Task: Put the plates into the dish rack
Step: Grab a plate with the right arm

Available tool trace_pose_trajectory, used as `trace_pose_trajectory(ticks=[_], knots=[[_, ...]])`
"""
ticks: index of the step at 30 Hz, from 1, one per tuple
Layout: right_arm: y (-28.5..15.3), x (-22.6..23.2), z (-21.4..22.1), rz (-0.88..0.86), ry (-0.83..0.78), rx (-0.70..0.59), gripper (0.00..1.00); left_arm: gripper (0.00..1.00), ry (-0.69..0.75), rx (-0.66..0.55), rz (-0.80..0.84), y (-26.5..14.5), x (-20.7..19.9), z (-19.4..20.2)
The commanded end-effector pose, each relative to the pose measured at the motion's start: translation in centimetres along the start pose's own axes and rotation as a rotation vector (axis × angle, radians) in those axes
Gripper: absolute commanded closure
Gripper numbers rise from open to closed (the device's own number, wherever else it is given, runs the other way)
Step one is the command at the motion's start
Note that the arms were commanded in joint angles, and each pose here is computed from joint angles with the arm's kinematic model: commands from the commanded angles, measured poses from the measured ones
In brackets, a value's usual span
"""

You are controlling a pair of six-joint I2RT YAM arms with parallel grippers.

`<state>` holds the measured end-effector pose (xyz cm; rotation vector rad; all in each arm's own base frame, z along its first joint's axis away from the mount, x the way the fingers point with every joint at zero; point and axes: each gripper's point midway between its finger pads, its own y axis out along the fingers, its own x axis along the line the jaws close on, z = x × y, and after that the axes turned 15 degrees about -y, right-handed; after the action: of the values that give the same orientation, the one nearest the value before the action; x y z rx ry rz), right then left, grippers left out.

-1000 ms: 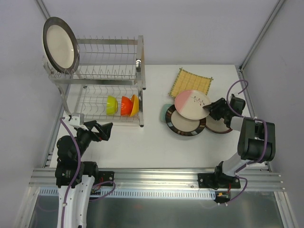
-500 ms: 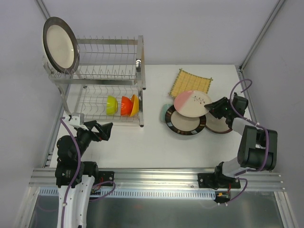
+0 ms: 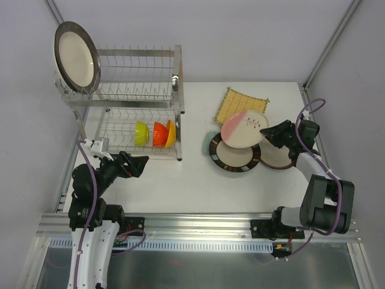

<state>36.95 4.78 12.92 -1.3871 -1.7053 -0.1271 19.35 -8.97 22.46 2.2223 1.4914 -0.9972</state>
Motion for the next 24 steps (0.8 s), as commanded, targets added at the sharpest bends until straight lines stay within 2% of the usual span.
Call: trace_pose_trajectory(ticks=[1, 7, 15, 22, 24], knots=[[-1.8, 4.9, -4.1, -0.142, -0.053, -0.101, 0.99, 0.01, -0.077, 0.037, 0.116, -0.5, -3.7, -0.8], [-3.0, 7.4, -4.6, -0.238, -0.042, -0.118, 0.99, 0.01, -0.208, 0.121, 0.146, -0.2, -5.4, -0.6], [-4.7, 10.2, -4.7, -0.37, -0.031, -0.129, 0.99, 0.01, -0.3, 0.166, 0.185, 0.1, -7.0, -0.7], [-5.7, 11.7, -3.9, -0.464, -0.004, -0.107, 0.99, 0.02, -0.345, 0.187, 0.185, 1.5, -8.1, -0.2], [-5.9, 12.2, -3.7, -0.491, 0.007, -0.104, 0.99, 0.02, -0.337, 0.246, 0.217, 2.1, -9.5, 1.1]])
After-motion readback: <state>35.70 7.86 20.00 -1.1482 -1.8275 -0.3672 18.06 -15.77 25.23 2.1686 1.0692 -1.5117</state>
